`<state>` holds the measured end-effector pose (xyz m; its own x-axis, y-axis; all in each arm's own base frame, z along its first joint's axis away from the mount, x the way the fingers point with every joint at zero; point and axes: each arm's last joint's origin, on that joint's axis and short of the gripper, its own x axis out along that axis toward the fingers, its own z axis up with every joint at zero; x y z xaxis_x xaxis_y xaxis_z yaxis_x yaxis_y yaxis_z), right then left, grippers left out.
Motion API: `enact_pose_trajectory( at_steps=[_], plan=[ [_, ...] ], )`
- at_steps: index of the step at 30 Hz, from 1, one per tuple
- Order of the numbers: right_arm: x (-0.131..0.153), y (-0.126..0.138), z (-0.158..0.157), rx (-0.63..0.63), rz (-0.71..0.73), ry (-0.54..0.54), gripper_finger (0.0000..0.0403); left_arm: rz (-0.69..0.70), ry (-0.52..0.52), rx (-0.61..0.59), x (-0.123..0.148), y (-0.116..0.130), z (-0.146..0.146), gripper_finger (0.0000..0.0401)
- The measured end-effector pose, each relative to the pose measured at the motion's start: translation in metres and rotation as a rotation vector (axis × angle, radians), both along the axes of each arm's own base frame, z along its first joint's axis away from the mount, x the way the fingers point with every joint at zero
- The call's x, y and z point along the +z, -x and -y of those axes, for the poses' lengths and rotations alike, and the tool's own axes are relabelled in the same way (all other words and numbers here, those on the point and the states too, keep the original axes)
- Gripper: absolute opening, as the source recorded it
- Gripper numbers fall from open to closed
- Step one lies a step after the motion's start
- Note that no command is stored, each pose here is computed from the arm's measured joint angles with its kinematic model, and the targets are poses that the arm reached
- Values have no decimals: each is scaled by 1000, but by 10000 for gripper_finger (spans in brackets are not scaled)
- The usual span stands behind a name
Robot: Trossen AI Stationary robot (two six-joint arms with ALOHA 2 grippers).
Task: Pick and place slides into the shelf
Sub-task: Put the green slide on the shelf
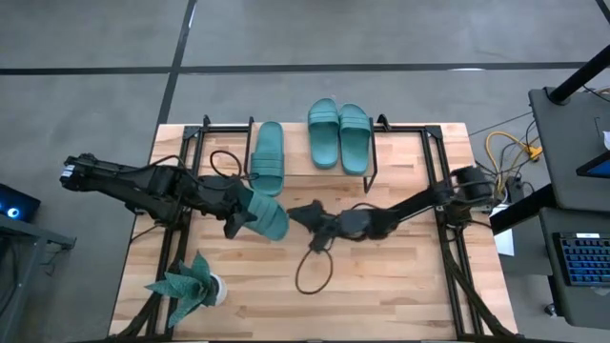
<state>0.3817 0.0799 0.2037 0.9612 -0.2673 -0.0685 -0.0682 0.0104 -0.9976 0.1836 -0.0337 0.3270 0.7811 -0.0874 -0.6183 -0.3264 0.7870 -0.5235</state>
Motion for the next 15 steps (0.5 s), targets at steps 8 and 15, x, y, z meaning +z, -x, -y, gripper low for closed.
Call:
enact_pose_trajectory(
  at_steps=[8, 15],
  plan=[
    [-10, -32, -10, -50, -59, 98, 185, 4, -22, -18, 0, 0, 0, 0],
    [-6, -45, -17, -47, -29, 42, 185, 5, -43, -35, 0, -1, 0, 0]
  ],
)
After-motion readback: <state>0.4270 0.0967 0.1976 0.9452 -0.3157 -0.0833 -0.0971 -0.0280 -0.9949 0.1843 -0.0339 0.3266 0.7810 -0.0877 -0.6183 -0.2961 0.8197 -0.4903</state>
